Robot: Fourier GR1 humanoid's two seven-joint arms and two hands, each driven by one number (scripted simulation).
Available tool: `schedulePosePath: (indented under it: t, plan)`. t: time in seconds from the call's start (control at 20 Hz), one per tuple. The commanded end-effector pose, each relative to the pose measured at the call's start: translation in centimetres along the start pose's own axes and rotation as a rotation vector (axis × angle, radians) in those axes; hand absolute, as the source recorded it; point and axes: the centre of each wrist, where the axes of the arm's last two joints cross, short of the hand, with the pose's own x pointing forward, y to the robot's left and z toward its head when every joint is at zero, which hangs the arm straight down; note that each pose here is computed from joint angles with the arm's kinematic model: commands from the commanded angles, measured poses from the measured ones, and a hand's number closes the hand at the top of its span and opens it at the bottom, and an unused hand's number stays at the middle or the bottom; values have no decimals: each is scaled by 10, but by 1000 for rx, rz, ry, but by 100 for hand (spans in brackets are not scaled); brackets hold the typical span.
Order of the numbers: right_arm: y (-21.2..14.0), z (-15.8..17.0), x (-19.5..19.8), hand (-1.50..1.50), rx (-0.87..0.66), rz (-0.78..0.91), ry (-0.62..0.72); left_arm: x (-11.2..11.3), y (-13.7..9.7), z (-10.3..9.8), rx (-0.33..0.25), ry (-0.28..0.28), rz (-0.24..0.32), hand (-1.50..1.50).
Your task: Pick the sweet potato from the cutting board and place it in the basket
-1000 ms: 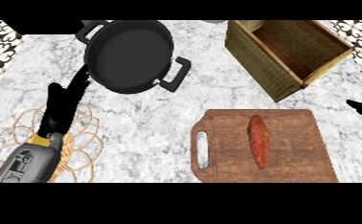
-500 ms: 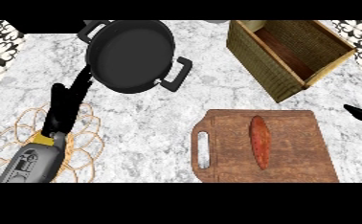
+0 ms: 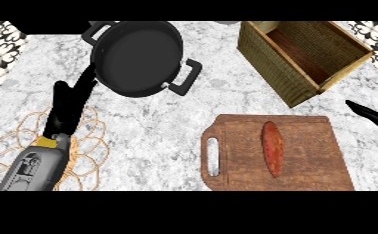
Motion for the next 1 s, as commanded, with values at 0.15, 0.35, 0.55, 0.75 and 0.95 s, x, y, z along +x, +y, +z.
schedulePosePath:
  t: [0.15,0.35,0.55,0.75,0.95]
  plan:
    - [19,-25,-21,-150,23,-36,13,-5,-1,-6,-7,-13,6,0]
    - [58,-36,-29,-150,27,-21,1,10,-6,-1,-4,1,-19,0]
    - [69,-46,-40,-150,33,-6,15,-15,12,7,-22,-3,-1,0]
    - [75,-48,-25,-150,1,-3,1,-4,-2,3,-16,-1,13,0]
    - [78,-67,-20,-150,22,-3,-2,2,12,-2,-5,6,8,0]
